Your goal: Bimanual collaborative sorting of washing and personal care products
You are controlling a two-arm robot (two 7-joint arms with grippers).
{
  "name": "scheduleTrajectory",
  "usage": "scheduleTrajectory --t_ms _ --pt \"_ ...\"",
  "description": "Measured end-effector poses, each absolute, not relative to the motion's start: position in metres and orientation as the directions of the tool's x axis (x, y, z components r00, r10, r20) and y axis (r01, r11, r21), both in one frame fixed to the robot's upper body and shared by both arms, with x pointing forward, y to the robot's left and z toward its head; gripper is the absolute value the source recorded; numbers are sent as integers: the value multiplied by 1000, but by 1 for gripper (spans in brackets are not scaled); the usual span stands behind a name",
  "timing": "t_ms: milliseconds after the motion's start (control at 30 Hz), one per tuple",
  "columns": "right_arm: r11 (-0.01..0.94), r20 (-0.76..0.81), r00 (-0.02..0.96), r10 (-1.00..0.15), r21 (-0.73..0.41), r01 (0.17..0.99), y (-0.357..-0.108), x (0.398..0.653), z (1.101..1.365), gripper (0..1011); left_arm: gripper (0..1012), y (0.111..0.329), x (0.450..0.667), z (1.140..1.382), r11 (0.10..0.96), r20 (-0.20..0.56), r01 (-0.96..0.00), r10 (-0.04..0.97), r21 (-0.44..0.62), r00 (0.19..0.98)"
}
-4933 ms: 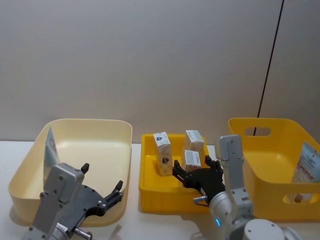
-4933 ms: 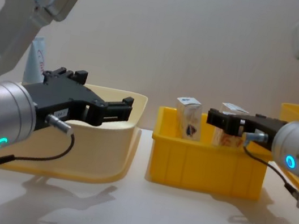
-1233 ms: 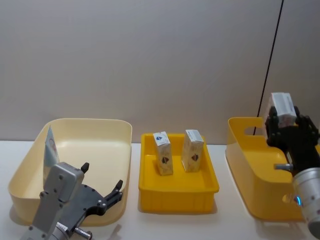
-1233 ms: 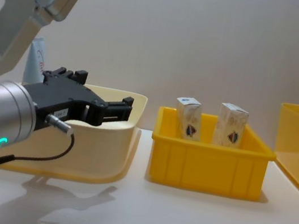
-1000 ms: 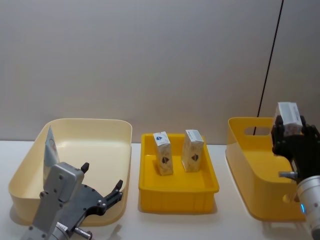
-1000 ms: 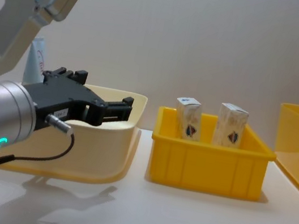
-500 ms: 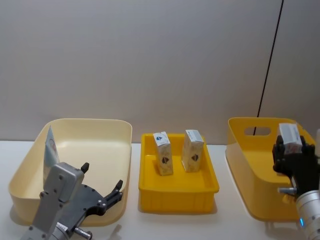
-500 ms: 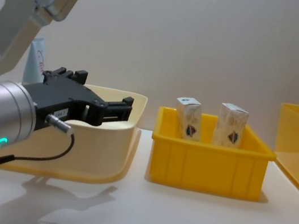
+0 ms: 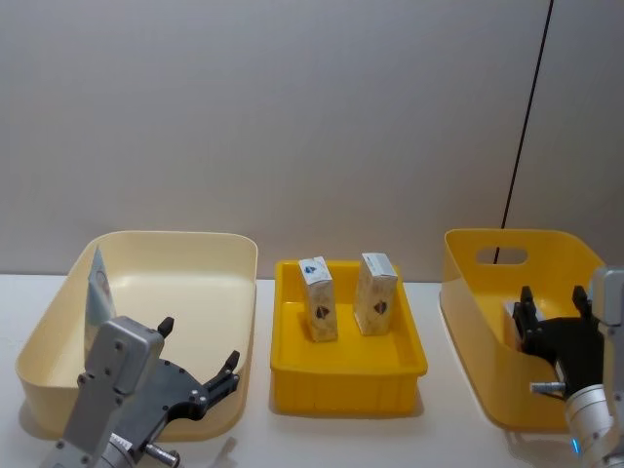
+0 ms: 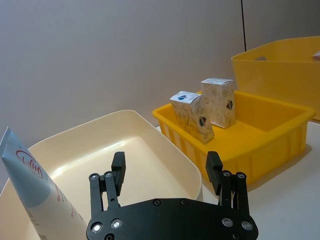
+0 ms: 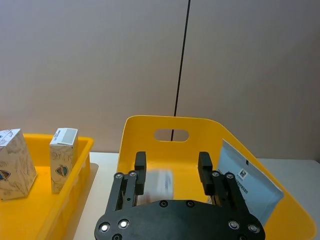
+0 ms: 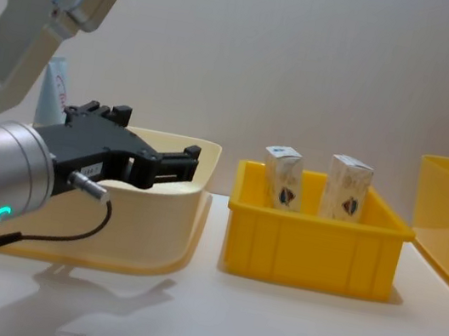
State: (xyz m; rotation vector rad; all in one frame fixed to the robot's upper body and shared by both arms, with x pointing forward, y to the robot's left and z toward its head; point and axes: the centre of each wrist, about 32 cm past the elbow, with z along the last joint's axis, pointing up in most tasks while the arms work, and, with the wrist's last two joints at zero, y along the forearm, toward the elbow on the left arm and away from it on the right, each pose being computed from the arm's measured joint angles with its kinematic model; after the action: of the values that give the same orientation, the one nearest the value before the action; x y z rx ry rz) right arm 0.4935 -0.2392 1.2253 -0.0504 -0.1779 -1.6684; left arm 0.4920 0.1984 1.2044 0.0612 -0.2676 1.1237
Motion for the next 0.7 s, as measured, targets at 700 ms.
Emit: scheduleTrajectory --t_ms 700 --pt "-66 143 -82 -986 111 992 -237 494 1223 1001 1003 198 492 1204 434 242 -897 882 -86 404"
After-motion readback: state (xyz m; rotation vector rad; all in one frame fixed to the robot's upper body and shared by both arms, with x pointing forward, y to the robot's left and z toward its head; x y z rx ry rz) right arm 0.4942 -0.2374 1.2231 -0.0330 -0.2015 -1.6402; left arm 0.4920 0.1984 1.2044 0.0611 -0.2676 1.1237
